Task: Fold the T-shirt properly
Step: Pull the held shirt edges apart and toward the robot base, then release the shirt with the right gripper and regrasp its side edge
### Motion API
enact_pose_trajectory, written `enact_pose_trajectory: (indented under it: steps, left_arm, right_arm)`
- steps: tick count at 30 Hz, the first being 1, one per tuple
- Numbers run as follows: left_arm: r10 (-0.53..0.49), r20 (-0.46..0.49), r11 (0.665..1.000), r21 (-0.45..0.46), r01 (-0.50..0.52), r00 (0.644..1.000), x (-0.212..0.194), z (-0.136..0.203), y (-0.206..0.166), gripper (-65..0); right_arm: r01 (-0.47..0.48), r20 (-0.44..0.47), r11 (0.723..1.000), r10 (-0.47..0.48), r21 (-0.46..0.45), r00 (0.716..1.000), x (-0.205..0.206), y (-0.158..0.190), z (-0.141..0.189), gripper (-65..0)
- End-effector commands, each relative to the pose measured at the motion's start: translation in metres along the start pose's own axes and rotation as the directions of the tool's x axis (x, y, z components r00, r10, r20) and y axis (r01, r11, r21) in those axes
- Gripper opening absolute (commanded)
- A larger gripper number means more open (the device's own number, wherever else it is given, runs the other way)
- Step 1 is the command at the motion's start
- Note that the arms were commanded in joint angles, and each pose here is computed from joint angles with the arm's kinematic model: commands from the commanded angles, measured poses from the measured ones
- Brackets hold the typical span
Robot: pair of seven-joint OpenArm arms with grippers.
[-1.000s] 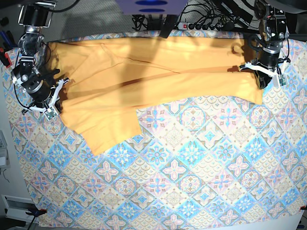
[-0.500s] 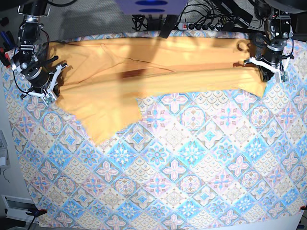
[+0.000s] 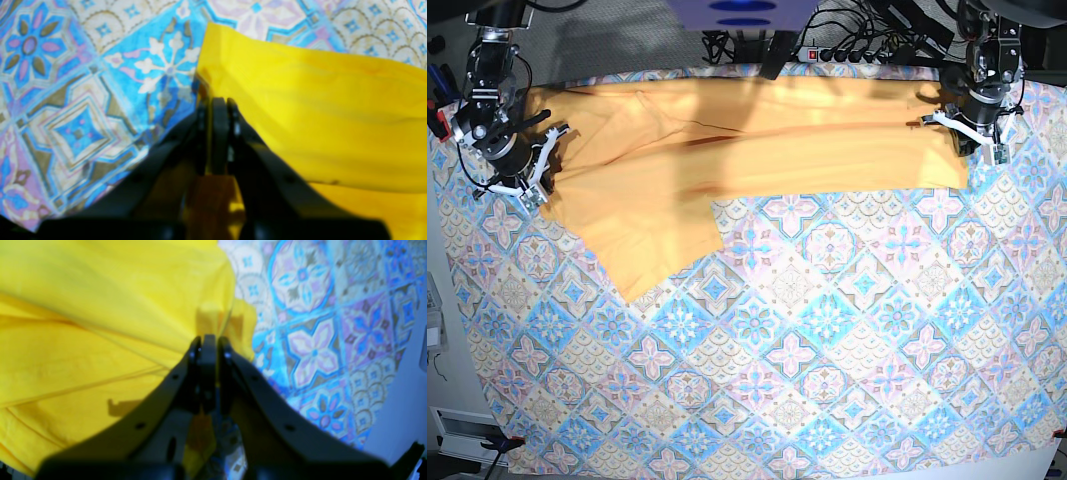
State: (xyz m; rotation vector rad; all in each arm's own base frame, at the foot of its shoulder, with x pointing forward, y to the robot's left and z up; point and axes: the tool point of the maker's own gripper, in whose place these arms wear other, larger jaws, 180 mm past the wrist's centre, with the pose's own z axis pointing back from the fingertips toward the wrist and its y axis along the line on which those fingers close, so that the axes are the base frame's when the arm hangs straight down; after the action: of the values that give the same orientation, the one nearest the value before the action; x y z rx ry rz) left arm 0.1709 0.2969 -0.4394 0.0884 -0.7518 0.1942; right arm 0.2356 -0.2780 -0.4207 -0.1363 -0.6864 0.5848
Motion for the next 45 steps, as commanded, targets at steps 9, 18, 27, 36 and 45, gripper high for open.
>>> enact_pose_trajectory:
  steps: [9, 18, 27, 36, 45]
  left_arm:
    - [-0.013, 0.048, 1.0, 0.009, 0.013, 0.999, 0.017, -0.003, 0.004, -65.0]
    - [-0.01, 0.049, 1.0, 0.008, 0.01, 0.999, 0.018, -0.003, 0.003, -65.0]
    - [-0.009, 0.049, 1.0, 0.007, 0.008, 0.999, 0.017, -0.003, 0.003, -65.0]
    - [-0.008, 0.048, 1.0, 0.006, 0.007, 0.999, 0.017, -0.003, 0.002, -65.0]
    - [-0.008, 0.044, 1.0, -0.024, 0.009, 0.999, 0.015, -0.006, -0.012, -65.0]
  right_arm:
    - [0.002, -0.006, 1.0, -0.002, -0.011, 1.0, -0.007, -0.006, 0.004, -64.6]
    - [0.023, -0.043, 1.0, -0.023, 0.008, 0.999, -0.024, 0.001, 0.002, -64.2]
    - [0.077, 0.018, 0.993, -0.076, -0.092, 0.997, -0.018, -0.031, 0.012, -54.2]
    - [0.075, 0.145, 0.991, -0.059, -0.109, 0.988, 0.021, -0.027, 0.006, -45.5]
    - [0.025, 0.199, 0.999, -0.016, -0.043, 0.98, 0.095, -0.025, -0.04, -45.4]
